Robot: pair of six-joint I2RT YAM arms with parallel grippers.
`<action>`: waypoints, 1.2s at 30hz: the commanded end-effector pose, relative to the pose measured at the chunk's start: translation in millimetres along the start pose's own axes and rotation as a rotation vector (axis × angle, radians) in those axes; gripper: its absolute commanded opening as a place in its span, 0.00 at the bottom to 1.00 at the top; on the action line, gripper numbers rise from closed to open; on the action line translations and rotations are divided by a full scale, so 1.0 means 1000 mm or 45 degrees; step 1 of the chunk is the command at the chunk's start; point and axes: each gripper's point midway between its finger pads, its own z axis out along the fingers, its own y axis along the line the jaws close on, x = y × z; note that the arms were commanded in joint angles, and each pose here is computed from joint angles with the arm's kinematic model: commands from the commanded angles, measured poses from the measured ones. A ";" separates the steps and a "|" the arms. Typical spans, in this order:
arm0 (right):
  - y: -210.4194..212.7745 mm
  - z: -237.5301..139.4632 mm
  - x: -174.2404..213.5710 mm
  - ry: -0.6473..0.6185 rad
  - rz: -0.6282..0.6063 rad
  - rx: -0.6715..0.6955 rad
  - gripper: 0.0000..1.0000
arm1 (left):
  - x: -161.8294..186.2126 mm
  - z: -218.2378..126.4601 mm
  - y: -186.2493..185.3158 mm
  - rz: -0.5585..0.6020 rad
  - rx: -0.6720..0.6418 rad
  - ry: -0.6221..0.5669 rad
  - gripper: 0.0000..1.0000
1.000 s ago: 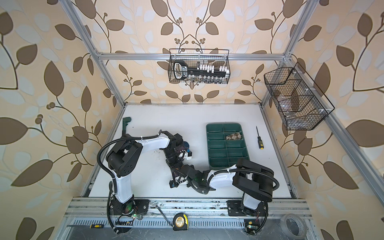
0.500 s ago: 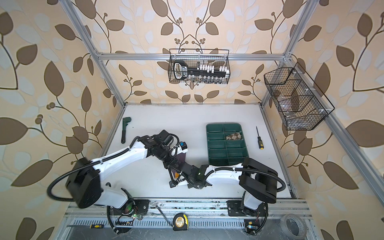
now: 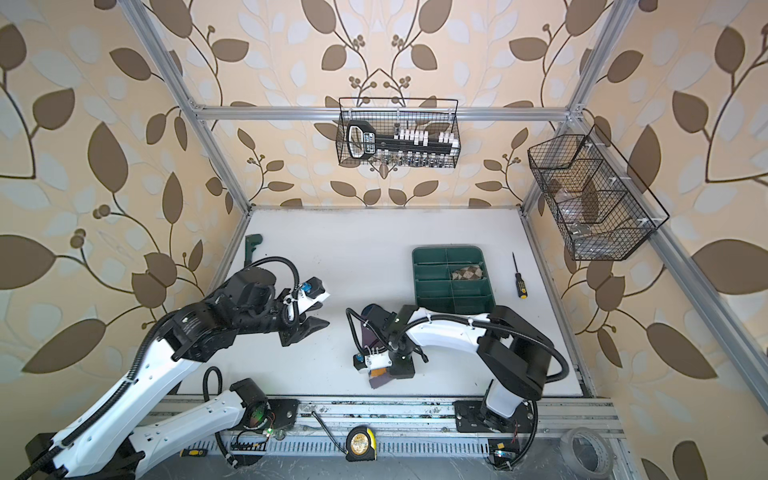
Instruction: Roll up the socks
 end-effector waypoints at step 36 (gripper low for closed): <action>-0.032 0.020 -0.007 -0.088 0.233 -0.398 0.00 | 0.126 0.248 -0.108 0.425 -0.344 0.682 0.08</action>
